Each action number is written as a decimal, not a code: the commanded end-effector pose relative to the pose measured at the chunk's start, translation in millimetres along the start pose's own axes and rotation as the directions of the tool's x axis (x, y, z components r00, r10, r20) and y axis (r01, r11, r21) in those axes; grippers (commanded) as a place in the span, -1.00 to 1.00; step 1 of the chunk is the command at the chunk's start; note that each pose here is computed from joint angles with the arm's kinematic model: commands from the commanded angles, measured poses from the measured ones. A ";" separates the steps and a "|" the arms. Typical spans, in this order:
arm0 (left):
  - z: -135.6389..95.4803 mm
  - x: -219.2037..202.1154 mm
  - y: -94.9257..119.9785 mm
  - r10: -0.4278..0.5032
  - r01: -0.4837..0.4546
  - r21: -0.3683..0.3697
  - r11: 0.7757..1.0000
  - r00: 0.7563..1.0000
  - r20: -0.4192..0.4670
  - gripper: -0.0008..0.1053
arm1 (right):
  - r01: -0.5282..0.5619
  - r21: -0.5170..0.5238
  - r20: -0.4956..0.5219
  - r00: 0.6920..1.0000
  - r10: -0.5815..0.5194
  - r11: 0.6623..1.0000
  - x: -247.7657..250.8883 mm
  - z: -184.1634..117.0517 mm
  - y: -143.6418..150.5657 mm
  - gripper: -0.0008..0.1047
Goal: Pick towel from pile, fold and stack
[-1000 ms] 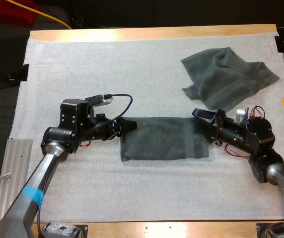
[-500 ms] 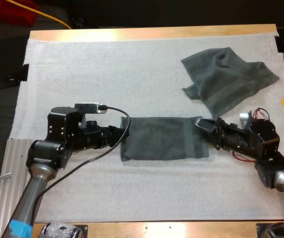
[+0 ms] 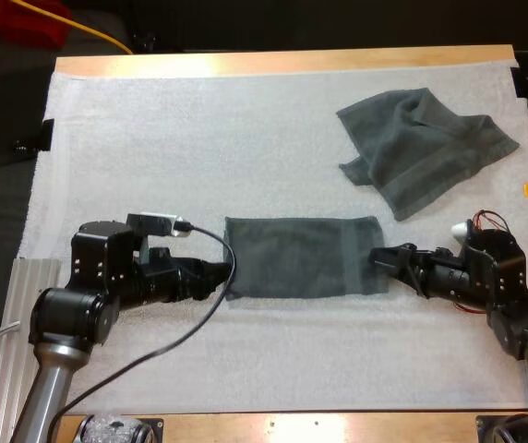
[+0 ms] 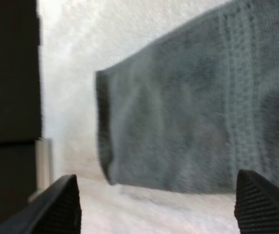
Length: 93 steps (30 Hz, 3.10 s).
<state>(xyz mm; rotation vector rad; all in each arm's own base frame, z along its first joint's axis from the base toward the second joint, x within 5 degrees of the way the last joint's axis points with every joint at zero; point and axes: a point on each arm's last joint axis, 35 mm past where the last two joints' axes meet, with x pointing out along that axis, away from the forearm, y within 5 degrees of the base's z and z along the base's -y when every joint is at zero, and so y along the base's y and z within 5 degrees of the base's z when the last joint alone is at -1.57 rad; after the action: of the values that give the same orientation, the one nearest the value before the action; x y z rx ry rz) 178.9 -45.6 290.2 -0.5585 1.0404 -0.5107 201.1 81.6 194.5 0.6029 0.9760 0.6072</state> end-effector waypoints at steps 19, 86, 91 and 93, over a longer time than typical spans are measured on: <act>-22.6 -22.5 -6.4 0.064 -0.063 0.041 0.997 0.998 -0.021 0.24 | 0.264 -0.402 -0.121 0.934 -0.336 0.877 -29.2 16.9 20.7 0.24; -30.7 -23.0 -7.1 -0.006 0.007 0.010 1.000 0.994 -0.107 0.24 | 0.004 0.060 -0.335 0.942 0.016 0.998 90.7 20.1 -64.1 -0.67; -31.2 -23.1 -8.7 -0.052 0.052 0.002 0.999 0.991 -0.122 0.24 | 0.003 0.058 -0.333 0.943 0.017 0.998 90.2 20.5 -63.6 -0.94; -31.3 -23.1 -8.9 -0.059 0.059 0.002 0.998 0.991 -0.124 0.24 | 0.003 0.046 -0.323 0.946 0.012 0.999 88.4 22.2 -61.3 -0.94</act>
<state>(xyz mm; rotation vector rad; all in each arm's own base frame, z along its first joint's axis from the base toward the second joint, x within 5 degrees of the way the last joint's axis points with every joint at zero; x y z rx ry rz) 141.0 -42.5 295.6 -0.5584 1.1492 -0.5852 272.5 97.3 110.5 0.5571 1.2941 0.6949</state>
